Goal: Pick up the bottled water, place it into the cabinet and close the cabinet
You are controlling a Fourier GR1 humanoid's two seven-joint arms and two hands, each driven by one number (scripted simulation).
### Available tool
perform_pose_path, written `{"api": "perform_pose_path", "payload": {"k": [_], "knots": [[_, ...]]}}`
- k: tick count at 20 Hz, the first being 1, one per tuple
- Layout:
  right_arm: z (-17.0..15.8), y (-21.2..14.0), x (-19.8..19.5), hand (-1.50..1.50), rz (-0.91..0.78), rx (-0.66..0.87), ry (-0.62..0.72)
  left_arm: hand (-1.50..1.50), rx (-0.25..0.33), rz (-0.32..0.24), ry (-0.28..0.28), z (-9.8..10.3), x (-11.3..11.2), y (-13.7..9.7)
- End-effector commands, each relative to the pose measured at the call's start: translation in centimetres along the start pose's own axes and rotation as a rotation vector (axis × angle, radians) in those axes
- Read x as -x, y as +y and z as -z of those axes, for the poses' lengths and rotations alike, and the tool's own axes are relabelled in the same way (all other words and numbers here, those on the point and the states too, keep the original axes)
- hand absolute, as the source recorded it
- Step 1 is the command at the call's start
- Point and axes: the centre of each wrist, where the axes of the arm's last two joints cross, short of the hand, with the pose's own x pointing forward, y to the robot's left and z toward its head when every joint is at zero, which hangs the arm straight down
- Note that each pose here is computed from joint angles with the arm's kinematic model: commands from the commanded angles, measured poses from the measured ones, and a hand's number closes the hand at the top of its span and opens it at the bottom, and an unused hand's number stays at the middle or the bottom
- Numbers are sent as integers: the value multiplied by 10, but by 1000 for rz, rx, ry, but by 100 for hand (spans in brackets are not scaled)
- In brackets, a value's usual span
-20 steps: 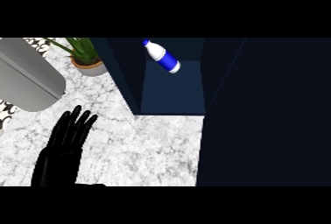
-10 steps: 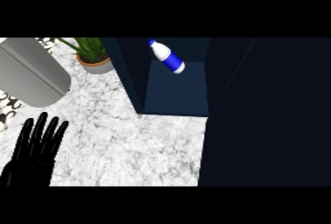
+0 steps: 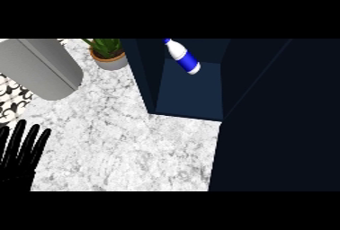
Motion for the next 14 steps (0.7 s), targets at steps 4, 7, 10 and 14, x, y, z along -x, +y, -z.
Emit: {"api": "perform_pose_path", "payload": {"k": [4,7,10,14], "knots": [[25,16,-17,150,3,-248,-44,-150,63,-2,5,3,-11,9],[30,15,-10,150,8,-263,-31,-150,93,-7,15,2,-18,11],[34,8,-9,150,-49,-293,-8,-150,101,1,21,4,-20,14],[36,1,-12,150,-125,-330,19,-150,121,4,14,8,-24,17]]}}
